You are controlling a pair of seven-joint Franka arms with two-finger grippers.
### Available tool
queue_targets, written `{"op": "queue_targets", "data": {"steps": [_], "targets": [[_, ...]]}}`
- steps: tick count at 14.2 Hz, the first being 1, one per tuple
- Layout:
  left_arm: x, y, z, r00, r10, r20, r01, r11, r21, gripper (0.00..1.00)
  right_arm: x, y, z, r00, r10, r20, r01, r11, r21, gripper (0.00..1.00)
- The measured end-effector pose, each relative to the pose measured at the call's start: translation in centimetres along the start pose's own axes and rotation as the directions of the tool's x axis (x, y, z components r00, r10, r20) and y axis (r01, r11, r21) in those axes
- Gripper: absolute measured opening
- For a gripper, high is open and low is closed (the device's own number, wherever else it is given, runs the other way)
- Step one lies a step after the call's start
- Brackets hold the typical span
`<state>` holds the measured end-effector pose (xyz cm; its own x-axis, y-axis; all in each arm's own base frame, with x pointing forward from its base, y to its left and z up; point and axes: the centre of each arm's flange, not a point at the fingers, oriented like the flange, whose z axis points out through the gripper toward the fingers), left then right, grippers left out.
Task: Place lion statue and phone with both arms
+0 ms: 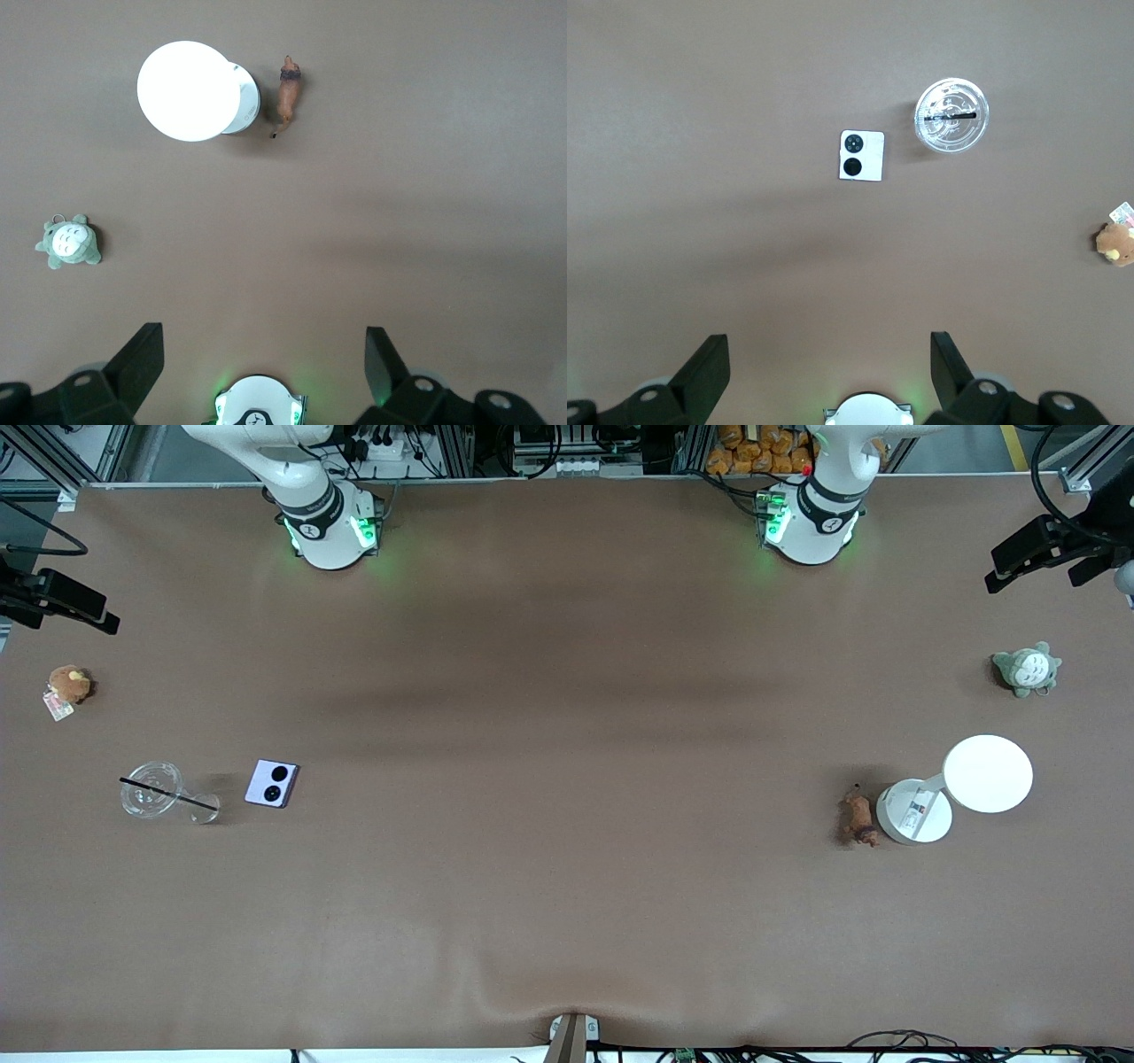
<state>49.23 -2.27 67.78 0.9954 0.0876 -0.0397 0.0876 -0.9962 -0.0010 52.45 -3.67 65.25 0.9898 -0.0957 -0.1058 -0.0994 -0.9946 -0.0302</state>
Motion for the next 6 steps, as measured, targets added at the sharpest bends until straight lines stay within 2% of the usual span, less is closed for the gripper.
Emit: {"op": "queue_targets", "data": {"steps": [6], "targets": [[-0.04,0.11,-0.30,1.000,0.002,-0.007,-0.002,1.000,0.000,1.00,0.00,0.01,0.00,1.000,-0.006,0.000,0.006,1.000,0.000,1.00]]}}
